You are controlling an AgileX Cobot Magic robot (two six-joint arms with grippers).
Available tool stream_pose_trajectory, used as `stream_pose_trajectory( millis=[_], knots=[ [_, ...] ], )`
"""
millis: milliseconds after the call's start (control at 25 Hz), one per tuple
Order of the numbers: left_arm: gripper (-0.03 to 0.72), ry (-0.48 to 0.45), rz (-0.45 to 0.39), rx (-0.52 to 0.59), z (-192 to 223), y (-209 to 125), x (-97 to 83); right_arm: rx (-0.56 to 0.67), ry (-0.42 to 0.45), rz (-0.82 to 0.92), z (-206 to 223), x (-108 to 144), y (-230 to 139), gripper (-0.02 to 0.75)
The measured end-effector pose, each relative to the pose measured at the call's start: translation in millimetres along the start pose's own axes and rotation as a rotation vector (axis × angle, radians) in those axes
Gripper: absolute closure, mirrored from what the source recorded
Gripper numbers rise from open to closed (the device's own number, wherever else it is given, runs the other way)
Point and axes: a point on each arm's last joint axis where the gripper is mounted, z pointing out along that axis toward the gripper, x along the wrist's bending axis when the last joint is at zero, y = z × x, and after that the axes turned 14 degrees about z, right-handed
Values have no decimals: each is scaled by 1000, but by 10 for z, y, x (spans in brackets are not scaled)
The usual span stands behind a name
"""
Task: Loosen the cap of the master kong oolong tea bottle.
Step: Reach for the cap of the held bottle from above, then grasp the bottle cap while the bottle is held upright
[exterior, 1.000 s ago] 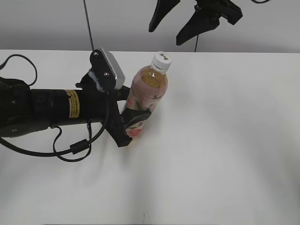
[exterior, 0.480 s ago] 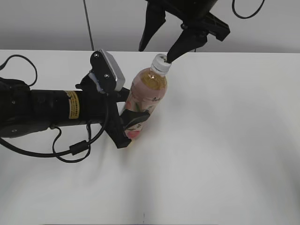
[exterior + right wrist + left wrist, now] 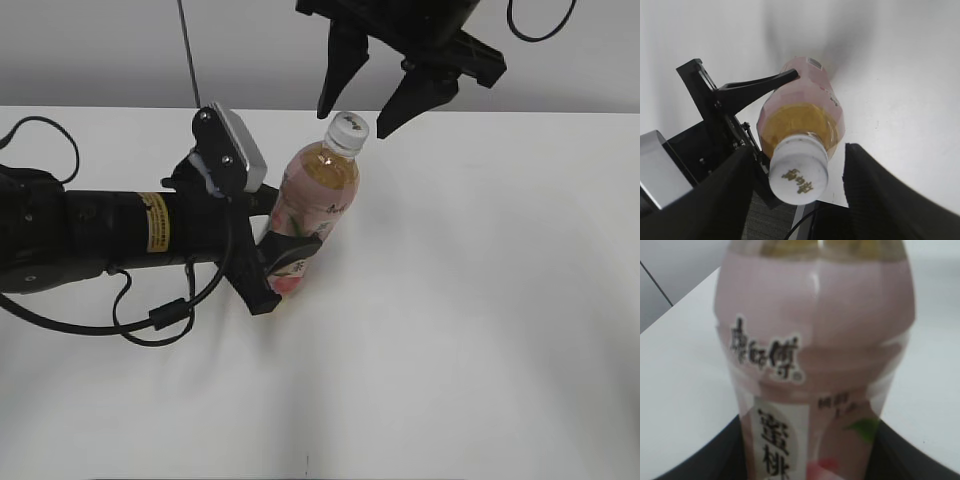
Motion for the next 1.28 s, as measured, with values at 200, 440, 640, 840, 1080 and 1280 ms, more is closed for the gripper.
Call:
stream_pose_trajectory(
  millis=[200, 440, 640, 840, 1080, 1280],
  knots=[
    [316, 0, 0, -1, 0, 1, 0, -1, -2, -1, 2, -3, 1, 304],
    [316, 0, 0, -1, -1, 3, 1, 24, 16, 15, 43, 13, -4, 314],
    [316, 0, 0, -1, -1, 3, 1, 25, 14, 11, 46, 9, -5, 394],
    [316, 2, -1, -1, -1, 3, 2, 24, 6, -4, 46, 3, -4, 461],
    [316, 2, -1, -1, -1, 3, 2, 26, 11, -151, 46, 6, -7, 461],
    [316, 2, -1, -2, -2, 4, 2, 27, 22, -491, 45, 10, -10, 461]
  ],
)
